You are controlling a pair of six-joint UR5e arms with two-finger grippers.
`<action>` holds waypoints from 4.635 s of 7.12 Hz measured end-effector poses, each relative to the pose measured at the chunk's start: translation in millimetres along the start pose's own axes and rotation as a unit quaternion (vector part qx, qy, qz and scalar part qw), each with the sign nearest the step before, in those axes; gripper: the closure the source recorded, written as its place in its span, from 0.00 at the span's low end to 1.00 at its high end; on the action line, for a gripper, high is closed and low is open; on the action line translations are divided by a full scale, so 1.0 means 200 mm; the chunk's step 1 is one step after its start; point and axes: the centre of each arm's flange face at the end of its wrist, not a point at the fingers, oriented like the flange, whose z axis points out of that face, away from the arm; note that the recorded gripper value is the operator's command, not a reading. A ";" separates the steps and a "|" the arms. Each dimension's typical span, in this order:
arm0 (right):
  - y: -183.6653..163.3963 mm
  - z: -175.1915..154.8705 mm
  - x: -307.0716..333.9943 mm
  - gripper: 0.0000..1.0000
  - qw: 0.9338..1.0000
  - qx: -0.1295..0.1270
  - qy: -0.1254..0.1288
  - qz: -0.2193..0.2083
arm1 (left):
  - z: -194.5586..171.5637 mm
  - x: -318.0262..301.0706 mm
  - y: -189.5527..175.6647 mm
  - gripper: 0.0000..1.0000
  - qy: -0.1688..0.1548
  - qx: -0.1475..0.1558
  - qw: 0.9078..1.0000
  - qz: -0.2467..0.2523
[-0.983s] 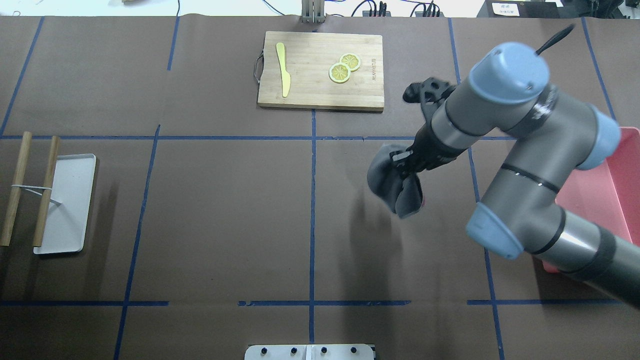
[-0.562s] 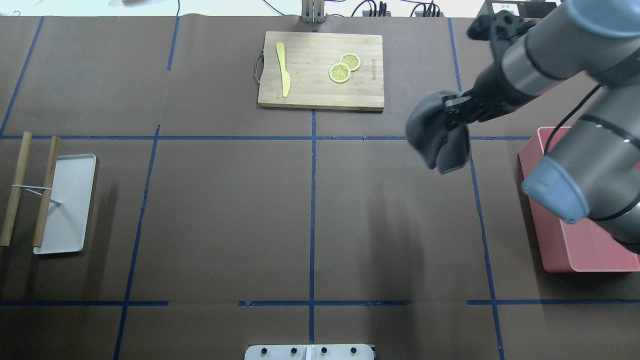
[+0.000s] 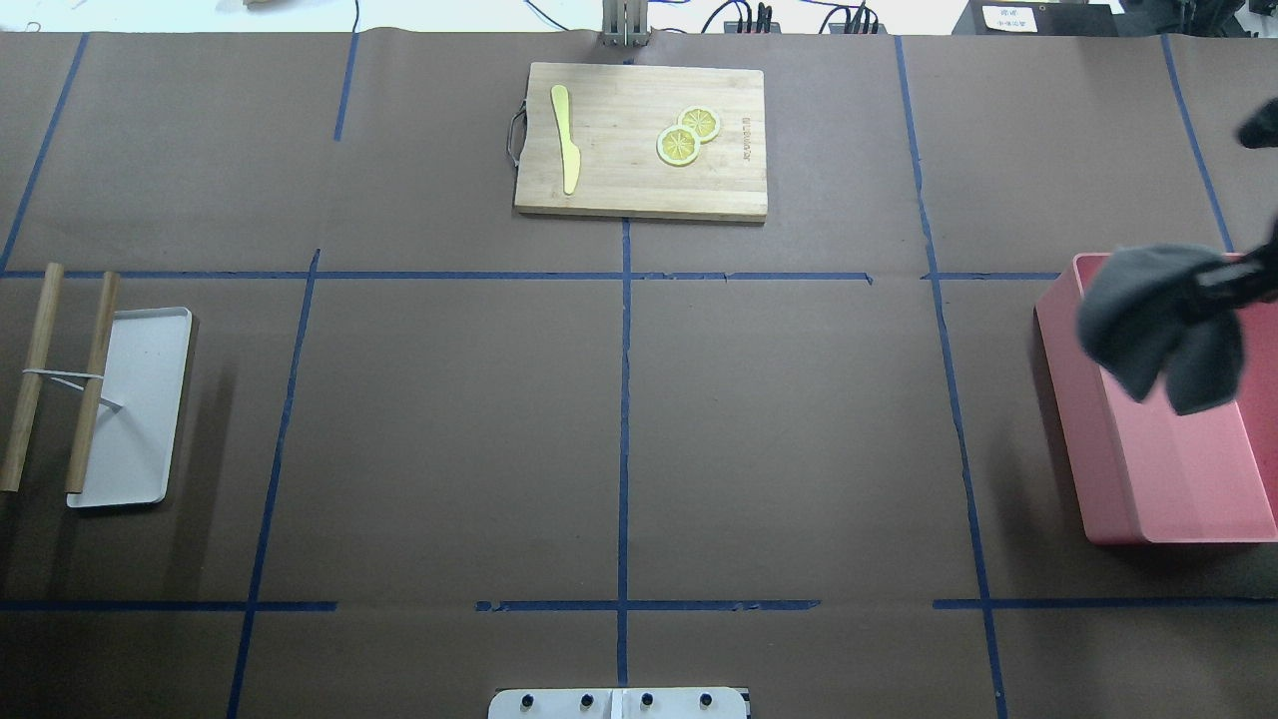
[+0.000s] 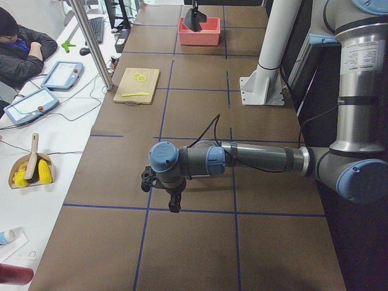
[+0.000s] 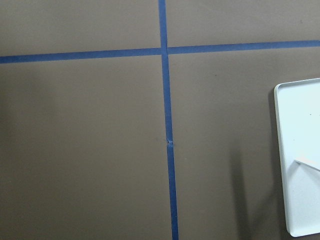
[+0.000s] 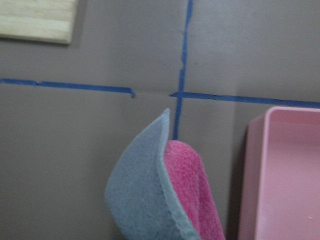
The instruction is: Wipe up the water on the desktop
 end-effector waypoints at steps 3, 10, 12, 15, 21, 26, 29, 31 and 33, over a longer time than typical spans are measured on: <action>0.13 0.13 0.48 0.96 0.999 -0.042 0.000 -0.001 | 0.01 -0.01 0.00 0.00 0.000 0.000 1.000 0.000; 0.13 0.11 0.52 0.00 0.999 -0.039 -0.011 0.007 | 0.01 -0.01 0.00 0.00 0.000 0.001 1.000 0.001; 0.13 0.11 0.52 0.00 0.999 -0.037 -0.011 0.006 | 0.01 -0.01 0.00 0.00 0.000 0.001 1.000 0.002; 0.13 0.10 0.69 0.00 0.999 -0.033 -0.013 0.017 | 0.00 0.00 -0.01 0.00 -0.002 0.002 1.000 0.003; 0.25 0.27 1.50 0.00 0.999 0.026 -0.034 0.009 | 0.01 -0.02 -0.02 0.00 -0.004 -0.001 1.000 0.000; 0.23 0.24 1.52 0.00 0.998 0.036 -0.033 0.050 | 0.09 -0.11 0.00 0.00 -0.002 -0.016 1.000 -0.017; 0.25 0.26 1.53 0.00 0.997 0.033 -0.035 0.061 | 0.06 -0.13 0.00 0.00 -0.004 -0.004 1.000 -0.010; 0.25 0.26 1.53 0.00 0.997 0.032 -0.035 0.062 | 0.01 -0.16 0.01 0.00 -0.012 0.007 1.000 -0.013; 0.26 0.26 1.53 0.00 0.997 0.032 -0.035 0.062 | 0.00 -0.17 0.01 0.00 -0.018 0.009 1.000 -0.015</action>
